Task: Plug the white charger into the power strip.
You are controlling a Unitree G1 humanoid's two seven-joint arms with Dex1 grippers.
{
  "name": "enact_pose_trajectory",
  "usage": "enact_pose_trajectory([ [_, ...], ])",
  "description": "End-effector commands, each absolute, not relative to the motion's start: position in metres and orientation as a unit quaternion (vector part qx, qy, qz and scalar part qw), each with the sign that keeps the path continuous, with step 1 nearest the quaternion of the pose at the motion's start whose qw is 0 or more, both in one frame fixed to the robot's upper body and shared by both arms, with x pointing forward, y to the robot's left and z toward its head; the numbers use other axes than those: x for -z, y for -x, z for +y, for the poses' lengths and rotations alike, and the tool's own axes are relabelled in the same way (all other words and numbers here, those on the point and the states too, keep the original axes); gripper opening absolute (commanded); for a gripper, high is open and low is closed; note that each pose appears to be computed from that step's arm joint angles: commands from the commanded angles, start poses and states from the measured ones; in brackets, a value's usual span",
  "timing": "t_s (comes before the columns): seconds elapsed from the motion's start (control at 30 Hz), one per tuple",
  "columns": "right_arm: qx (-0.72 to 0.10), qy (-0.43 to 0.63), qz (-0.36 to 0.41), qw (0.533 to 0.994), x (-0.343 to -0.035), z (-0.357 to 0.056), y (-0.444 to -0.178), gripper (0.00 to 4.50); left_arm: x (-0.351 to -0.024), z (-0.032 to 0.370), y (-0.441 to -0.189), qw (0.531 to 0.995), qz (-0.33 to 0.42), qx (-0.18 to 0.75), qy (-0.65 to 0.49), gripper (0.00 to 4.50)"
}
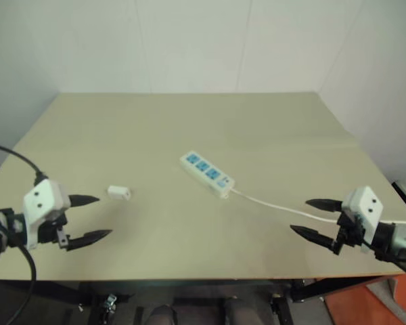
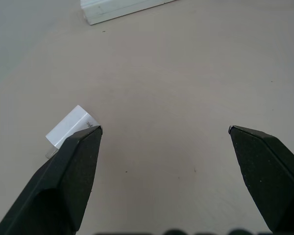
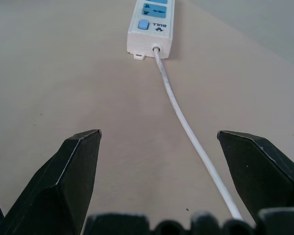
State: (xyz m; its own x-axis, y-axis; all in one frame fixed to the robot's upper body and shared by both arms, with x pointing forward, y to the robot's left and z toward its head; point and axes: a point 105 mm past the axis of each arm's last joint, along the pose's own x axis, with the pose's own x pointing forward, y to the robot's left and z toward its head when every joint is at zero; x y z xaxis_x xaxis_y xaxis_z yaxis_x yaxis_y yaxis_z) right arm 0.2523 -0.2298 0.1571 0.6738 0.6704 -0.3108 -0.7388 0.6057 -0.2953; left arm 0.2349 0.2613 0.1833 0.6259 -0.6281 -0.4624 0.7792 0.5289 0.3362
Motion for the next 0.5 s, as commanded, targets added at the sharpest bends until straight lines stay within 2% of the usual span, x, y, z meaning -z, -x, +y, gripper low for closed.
enact_pose_trajectory([
  [0.03,-0.397,0.236,0.063,0.885,-0.174,-0.232,-0.247,4.44,-0.200,0.265,-0.229,0.862,0.129,0.400,-0.284,4.50],
  [0.33,-0.395,0.218,0.034,0.892,-0.178,-0.217,-0.256,4.44,-0.207,0.257,-0.229,0.865,0.103,0.410,-0.272,4.50],
  [0.5,-0.364,0.181,-0.002,0.914,-0.171,-0.180,-0.293,4.44,-0.220,0.244,-0.236,0.869,0.053,0.425,-0.249,4.50],
])
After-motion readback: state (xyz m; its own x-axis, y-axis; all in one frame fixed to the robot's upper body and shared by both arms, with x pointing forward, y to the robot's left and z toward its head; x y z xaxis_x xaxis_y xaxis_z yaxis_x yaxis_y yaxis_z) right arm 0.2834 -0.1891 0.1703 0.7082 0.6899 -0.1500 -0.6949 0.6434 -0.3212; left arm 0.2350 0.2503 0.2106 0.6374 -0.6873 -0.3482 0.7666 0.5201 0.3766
